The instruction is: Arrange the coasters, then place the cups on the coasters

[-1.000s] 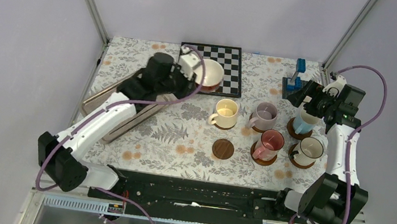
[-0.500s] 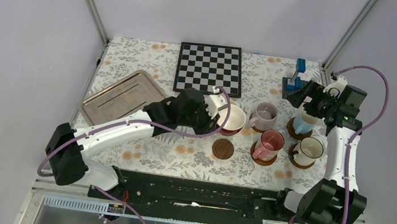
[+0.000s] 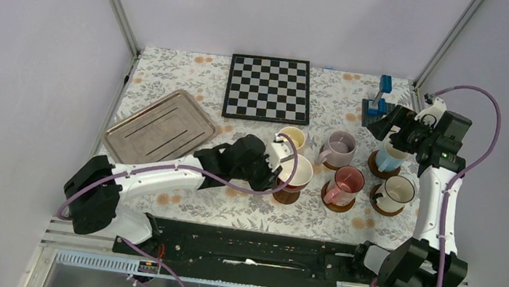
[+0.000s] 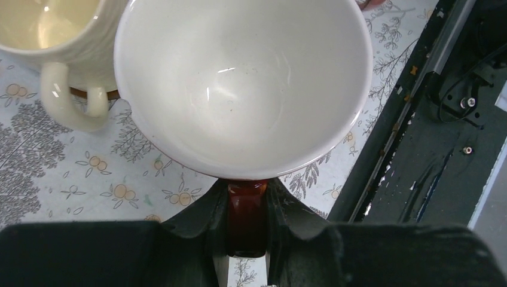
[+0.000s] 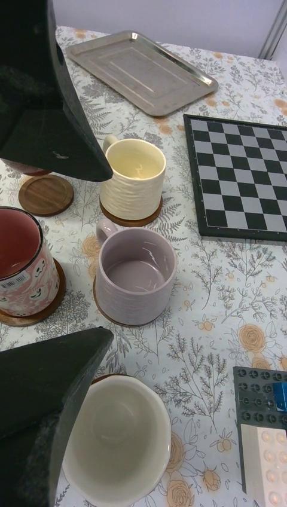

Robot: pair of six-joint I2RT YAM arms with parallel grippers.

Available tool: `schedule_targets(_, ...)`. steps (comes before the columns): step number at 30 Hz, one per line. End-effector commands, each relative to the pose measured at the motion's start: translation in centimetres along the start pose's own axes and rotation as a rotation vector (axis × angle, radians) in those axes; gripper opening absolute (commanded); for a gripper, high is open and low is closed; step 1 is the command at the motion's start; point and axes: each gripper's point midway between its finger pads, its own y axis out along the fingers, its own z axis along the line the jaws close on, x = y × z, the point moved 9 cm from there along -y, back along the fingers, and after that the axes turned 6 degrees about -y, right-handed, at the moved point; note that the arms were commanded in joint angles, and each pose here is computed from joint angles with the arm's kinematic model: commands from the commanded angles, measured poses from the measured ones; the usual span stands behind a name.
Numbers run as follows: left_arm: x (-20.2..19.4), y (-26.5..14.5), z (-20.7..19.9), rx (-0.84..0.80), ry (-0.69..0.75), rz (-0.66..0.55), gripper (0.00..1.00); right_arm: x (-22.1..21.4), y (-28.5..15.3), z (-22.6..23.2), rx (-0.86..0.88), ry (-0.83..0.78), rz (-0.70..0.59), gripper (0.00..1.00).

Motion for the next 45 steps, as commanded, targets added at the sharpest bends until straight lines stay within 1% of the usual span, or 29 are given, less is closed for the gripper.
schedule_targets(1,3.1,-0.5,-1.0,-0.035,0.099,-0.257,0.00,0.2,-0.8,0.3,-0.011,-0.039,-0.030,1.00)
schedule_targets(4,2.7,-0.5,-0.7,-0.015,0.115,-0.277,0.00,0.0,-0.8,0.3,-0.014,-0.038,-0.023,1.00)
schedule_targets(9,2.4,-0.2,-0.7,-0.020,0.097,-0.318,0.00,-0.4,-1.0,0.2,-0.038,-0.047,-0.017,1.00)
schedule_targets(13,2.1,0.5,-0.2,0.027,0.117,-0.354,0.00,-1.0,-1.1,-0.1,-0.072,-0.065,-0.018,0.99)
schedule_targets(19,1.0,0.9,-0.9,-0.018,0.132,-0.333,0.00,-1.2,-1.2,-0.3,-0.089,-0.068,-0.015,1.00)
schedule_targets(23,0.3,1.3,-0.8,-0.009,0.176,-0.335,0.00,-1.4,-1.2,-0.3,-0.094,-0.068,-0.014,1.00)
schedule_targets(29,-0.3,2.1,-0.8,-0.011,0.183,-0.335,0.00,-1.6,-1.4,-0.5,-0.122,-0.080,-0.025,1.00)
schedule_targets(42,-1.9,3.6,-0.3,-0.001,0.146,-0.318,0.00,-1.7,-1.4,-0.5,-0.123,-0.079,-0.026,1.00)
schedule_targets(45,-2.3,3.9,-0.4,-0.014,0.113,-0.297,0.00,-1.8,-1.5,-0.4,-0.123,-0.081,-0.028,1.00)
